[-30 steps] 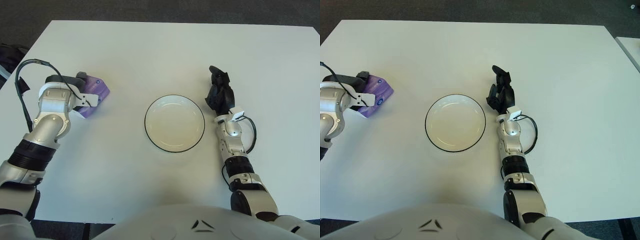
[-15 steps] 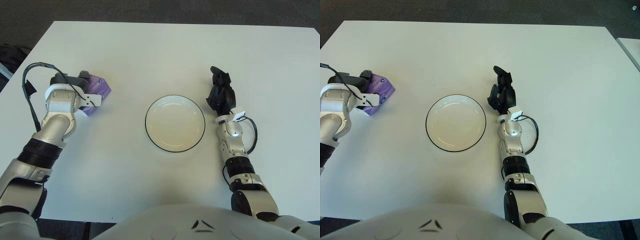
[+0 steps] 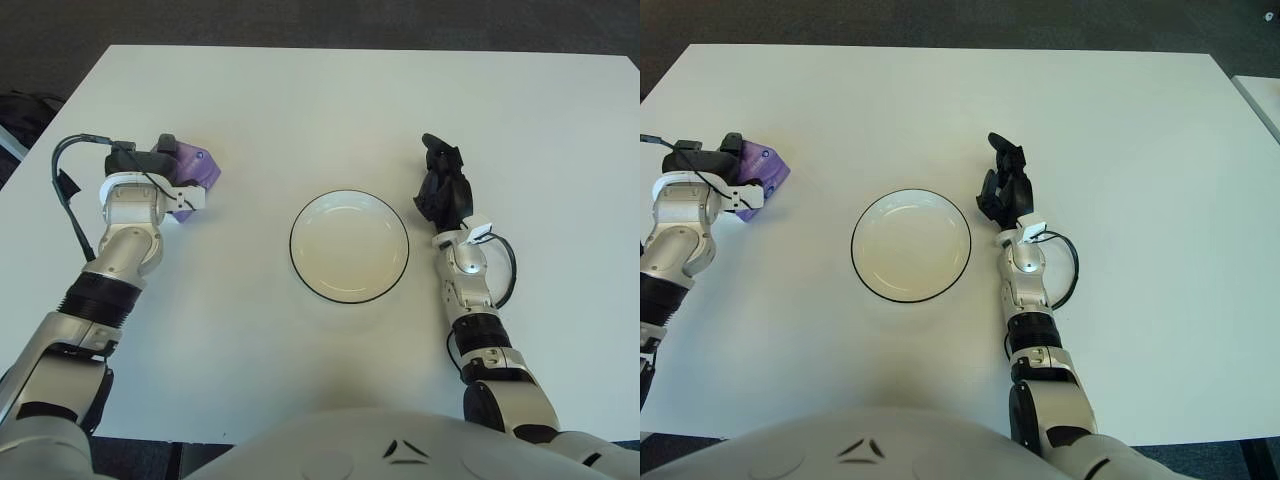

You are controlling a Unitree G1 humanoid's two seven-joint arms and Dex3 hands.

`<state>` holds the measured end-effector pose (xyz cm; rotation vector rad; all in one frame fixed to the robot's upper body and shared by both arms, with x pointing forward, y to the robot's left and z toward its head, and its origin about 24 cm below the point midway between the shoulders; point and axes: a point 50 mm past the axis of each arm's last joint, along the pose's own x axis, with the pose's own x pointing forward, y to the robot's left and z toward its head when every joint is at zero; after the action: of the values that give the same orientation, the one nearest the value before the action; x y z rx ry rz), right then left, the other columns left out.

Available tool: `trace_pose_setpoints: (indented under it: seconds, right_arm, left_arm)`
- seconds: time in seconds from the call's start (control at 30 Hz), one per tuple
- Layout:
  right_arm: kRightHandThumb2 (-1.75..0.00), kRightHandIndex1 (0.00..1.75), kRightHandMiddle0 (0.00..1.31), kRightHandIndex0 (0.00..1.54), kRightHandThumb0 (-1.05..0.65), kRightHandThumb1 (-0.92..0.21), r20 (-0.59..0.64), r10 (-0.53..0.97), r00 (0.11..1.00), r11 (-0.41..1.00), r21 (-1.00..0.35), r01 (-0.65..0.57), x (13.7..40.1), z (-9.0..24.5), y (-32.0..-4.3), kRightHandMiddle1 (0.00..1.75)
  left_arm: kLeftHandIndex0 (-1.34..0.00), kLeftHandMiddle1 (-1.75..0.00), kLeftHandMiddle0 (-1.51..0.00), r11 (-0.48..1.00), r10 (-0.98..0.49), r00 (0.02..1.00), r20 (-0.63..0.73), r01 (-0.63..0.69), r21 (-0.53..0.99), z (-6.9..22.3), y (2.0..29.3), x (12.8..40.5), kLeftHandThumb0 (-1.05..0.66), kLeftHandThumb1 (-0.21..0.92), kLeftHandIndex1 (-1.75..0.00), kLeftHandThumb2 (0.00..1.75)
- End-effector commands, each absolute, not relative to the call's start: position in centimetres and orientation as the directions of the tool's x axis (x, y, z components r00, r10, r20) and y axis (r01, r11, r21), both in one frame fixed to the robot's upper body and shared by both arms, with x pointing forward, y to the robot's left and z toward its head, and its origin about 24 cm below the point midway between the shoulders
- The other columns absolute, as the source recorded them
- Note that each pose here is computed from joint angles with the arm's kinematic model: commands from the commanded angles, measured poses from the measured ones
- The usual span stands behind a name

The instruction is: Put the tissue paper into the plate.

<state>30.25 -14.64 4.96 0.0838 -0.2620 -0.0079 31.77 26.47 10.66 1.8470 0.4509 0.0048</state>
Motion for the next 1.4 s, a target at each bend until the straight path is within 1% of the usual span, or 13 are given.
trace_pose_setpoints:
  seconds: [0.0, 0.03, 0.07, 0.1, 0.13, 0.2, 0.27, 0.37, 0.43, 0.6, 0.77, 1.0, 1.37]
  right_arm:
    - [-0.84, 0.01, 0.0, 0.26, -0.67, -0.92, -0.007, -0.079, 0.997, 0.992, 0.094, 0.079, 26.7, -1.4, -16.4, 0.73]
    - [-0.84, 0.01, 0.0, 0.26, -0.67, -0.92, -0.007, -0.078, 0.997, 0.992, 0.094, 0.079, 26.7, -1.4, -16.4, 0.73]
    - [-0.84, 0.01, 0.0, 0.26, -0.67, -0.92, -0.007, -0.078, 0.997, 0.993, 0.093, 0.078, 26.7, -1.5, -16.5, 0.73]
    - [-0.84, 0.01, 0.0, 0.26, -0.67, -0.92, -0.007, -0.077, 0.997, 0.993, 0.092, 0.077, 26.6, -1.5, -16.5, 0.73]
    - [-0.84, 0.01, 0.0, 0.26, -0.67, -0.92, -0.009, -0.076, 0.997, 0.993, 0.094, 0.077, 26.6, -1.5, -16.5, 0.73]
    - [-0.84, 0.01, 0.0, 0.27, -0.67, -0.92, -0.011, -0.075, 0.997, 0.992, 0.1, 0.076, 26.6, -1.5, -16.5, 0.73]
    - [-0.83, 0.01, 0.0, 0.28, -0.66, -0.92, -0.012, -0.074, 0.997, 0.991, 0.109, 0.074, 26.6, -1.5, -16.6, 0.75]
    - [-0.81, 0.02, 0.0, 0.29, -0.66, -0.92, -0.012, -0.071, 0.997, 0.99, 0.118, 0.072, 26.6, -1.6, -16.6, 0.8]
    - [-0.8, 0.03, 0.0, 0.31, -0.66, -0.92, -0.011, -0.068, 0.998, 0.99, 0.124, 0.068, 26.6, -1.6, -16.6, 0.83]
    - [-0.79, 0.05, 0.0, 0.34, -0.65, -0.92, -0.006, -0.056, 0.998, 0.988, 0.141, 0.056, 26.6, -1.6, -16.7, 0.91]
    - [-0.77, 0.06, 0.0, 0.37, -0.62, -0.92, -0.006, -0.053, 0.999, 0.986, 0.155, 0.053, 26.6, -1.7, -16.6, 1.0]
    - [-0.76, 0.07, 0.0, 0.39, -0.61, -0.92, -0.012, -0.053, 0.999, 0.985, 0.166, 0.054, 26.6, -1.8, -16.6, 1.05]
    - [-0.8, 0.08, 0.0, 0.39, -0.62, -0.92, -0.024, -0.052, 0.998, 0.986, 0.158, 0.056, 26.5, -1.9, -16.5, 1.05]
  left_arm:
    - [-0.1, -0.79, -0.43, -0.146, 0.227, 0.849, -0.477, 0.514, 0.845, 1.1, 26.1, 28.7, -0.99, 0.92, -1.1, 0.93]
    - [-0.11, -0.84, -0.44, -0.143, 0.219, 0.861, -0.46, 0.494, 0.857, 0.9, 26.1, 28.8, -0.98, 0.92, -1.21, 0.91]
    - [-0.14, -0.92, -0.46, -0.132, 0.208, 0.882, -0.424, 0.455, 0.881, 0.9, 26.1, 28.9, -0.95, 0.92, -1.41, 0.84]
    - [-0.22, -0.98, -0.49, -0.123, 0.201, 0.896, -0.396, 0.424, 0.897, 0.8, 26.0, 28.9, -0.88, 0.92, -1.53, 0.75]
    - [-0.24, -1.01, -0.5, -0.103, 0.193, 0.918, -0.347, 0.371, 0.923, 0.8, 25.9, 29.0, -0.85, 0.92, -1.57, 0.72]
    - [-0.39, -1.1, -0.55, -0.071, 0.183, 0.946, -0.266, 0.282, 0.957, 0.8, 25.7, 29.0, -0.71, 0.91, -1.67, 0.61]
    - [-0.42, -1.41, -0.62, -0.043, 0.171, 0.967, -0.19, 0.2, 0.979, 0.7, 25.6, 28.9, -0.57, 0.73, -1.71, 0.82]
    - [-0.48, -1.64, -0.81, -0.009, 0.151, 0.981, -0.119, 0.122, 0.993, 0.6, 25.4, 28.8, -0.48, 0.53, -1.73, 1.05]
    - [-0.52, -1.69, -0.91, 0.024, 0.135, 0.988, -0.071, 0.068, 0.997, 0.6, 25.3, 28.7, -0.47, 0.46, -1.74, 1.14]
    - [-0.6, -1.74, -1.09, 0.1, 0.101, 0.994, 0.034, -0.044, 0.994, 0.9, 25.0, 28.5, -0.48, 0.33, -1.75, 1.29]
    - [-0.6, -1.75, -1.18, 0.142, 0.095, 0.992, 0.087, -0.1, 0.985, 1.2, 25.0, 28.5, -0.48, 0.33, -1.75, 1.3]
    - [-0.63, -1.75, -1.21, 0.173, 0.09, 0.988, 0.123, -0.137, 0.975, 1.6, 25.0, 28.5, -0.49, 0.3, -1.75, 1.34]
    - [-0.64, -1.75, -1.2, 0.195, 0.08, 0.98, 0.181, -0.194, 0.961, 2.4, 25.1, 28.5, -0.49, 0.28, -1.75, 1.35]
